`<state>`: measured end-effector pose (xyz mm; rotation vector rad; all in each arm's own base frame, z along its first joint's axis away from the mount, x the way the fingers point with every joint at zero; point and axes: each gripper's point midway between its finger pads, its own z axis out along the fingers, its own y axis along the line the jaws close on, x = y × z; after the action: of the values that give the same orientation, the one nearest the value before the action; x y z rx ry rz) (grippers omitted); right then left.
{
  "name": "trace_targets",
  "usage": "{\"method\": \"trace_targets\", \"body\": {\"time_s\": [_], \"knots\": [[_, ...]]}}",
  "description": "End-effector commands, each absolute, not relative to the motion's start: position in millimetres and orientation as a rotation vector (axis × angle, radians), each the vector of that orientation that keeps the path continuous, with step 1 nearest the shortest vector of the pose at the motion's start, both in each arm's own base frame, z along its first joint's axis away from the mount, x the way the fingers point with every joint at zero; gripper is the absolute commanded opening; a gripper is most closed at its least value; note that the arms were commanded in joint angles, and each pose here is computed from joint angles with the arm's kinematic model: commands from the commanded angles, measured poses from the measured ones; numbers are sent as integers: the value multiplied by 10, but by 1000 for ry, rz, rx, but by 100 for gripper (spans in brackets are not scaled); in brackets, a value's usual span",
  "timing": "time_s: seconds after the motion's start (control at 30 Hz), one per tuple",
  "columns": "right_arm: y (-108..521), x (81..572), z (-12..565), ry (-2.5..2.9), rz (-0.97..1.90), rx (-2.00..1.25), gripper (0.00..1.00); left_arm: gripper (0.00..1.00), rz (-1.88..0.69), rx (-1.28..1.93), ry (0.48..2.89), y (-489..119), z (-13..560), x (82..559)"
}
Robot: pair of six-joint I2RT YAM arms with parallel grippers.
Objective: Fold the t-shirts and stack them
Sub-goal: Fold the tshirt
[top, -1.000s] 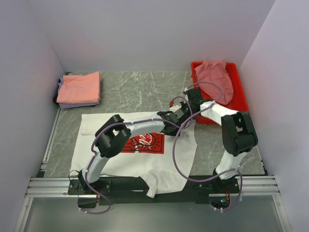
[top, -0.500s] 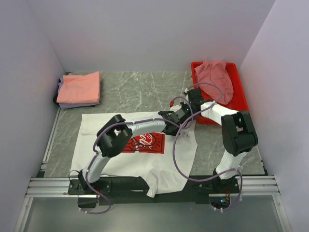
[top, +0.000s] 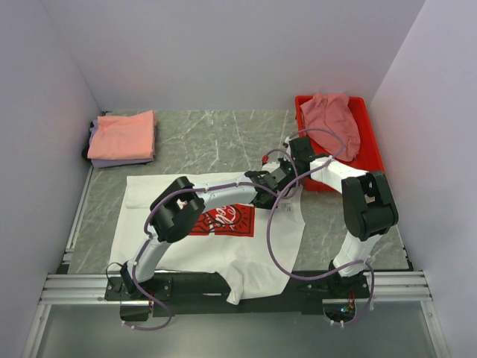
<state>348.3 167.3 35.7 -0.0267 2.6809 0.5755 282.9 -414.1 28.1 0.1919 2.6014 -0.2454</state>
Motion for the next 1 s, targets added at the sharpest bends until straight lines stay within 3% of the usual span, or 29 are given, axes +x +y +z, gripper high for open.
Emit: {"method": "trace_targets", "body": {"time_s": [0.0,0.33,0.6,0.8,0.97], "knots": [[1736,3477,459,2643,601,-67,0,1,-343,258,2531,-4308,572,2821],[1773,3433,616,2585,647,-90,0,1,-489,179,2414,-4183,1006,2792],[1749,3319,596,2601,682,-47,0,1,-632,236,2442,-4350,892,2668],[1731,3269,488,2624,832,40,0,39,-628,228,2451,-4373,719,2672],[1715,3256,463,2618,855,51,0,46,-550,210,2475,-4321,523,2714]]}}
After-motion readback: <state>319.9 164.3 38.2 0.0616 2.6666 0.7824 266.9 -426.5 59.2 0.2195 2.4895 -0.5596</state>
